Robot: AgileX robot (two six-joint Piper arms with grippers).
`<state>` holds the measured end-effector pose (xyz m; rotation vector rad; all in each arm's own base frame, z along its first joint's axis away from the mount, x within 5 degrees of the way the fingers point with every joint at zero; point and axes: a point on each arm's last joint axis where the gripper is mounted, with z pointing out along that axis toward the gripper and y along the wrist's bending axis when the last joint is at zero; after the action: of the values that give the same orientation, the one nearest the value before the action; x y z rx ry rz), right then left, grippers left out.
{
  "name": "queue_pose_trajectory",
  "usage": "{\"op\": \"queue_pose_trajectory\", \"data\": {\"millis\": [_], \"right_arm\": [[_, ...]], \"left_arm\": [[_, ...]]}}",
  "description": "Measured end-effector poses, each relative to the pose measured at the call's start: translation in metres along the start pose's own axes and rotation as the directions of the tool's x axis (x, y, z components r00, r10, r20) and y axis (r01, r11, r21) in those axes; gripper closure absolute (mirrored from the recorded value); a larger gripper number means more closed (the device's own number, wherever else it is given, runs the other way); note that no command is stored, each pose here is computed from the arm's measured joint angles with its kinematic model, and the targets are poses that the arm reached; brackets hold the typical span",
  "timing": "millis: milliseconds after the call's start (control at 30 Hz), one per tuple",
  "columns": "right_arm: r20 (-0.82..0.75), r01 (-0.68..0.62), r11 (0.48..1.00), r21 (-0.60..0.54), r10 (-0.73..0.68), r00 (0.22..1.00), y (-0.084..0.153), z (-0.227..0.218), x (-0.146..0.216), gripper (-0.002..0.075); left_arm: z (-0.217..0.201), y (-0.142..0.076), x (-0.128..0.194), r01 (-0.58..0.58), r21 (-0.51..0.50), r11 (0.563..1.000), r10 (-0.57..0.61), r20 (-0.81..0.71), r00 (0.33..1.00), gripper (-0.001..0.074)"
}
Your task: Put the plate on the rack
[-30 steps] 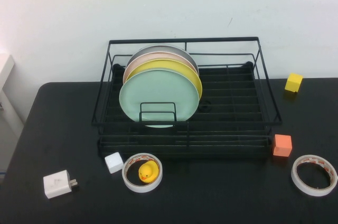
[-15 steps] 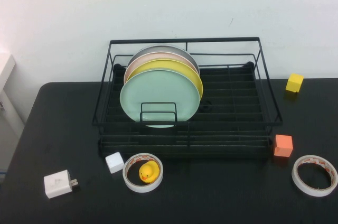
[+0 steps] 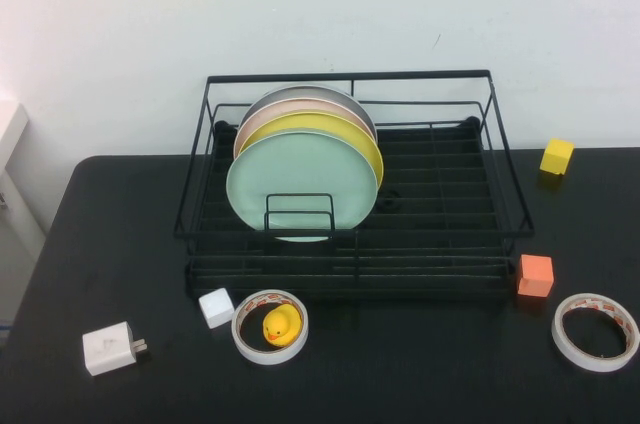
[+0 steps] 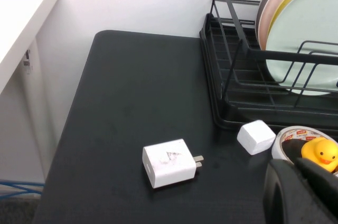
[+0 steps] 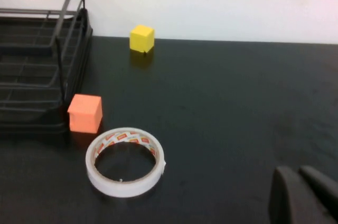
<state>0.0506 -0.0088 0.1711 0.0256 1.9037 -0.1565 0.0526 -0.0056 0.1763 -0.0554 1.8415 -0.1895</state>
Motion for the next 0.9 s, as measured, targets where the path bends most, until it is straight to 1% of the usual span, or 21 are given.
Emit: {"op": "queue_pose_trajectory", "data": {"millis": [200,367,900], "right_arm": [[0.000,0.030,0.999,-0.032,-0.030,1.000,0.0029,0.0000,0.0000,0.0728],[0.001,0.043,0.998,-0.036,-0.042,0.999,0.0033,-0.0001,0.0000,0.0728],[0.005,0.034,0.999,-0.040,-0.034,0.999,0.0037,-0.0001,-0.0003,0.0728]], "left_arm": [[0.0000,0.0000,0.0000,0.000,0.000,1.000,0.000,0.000,1.000,0.0737],[0.0000,0.0000,0.0000,0.000,0.000,1.000,0.000,0.000,1.000,0.0737],[0.0000,0.0000,0.0000,0.000,0.000,1.000,0.000,0.000,1.000,0.0737]]}}
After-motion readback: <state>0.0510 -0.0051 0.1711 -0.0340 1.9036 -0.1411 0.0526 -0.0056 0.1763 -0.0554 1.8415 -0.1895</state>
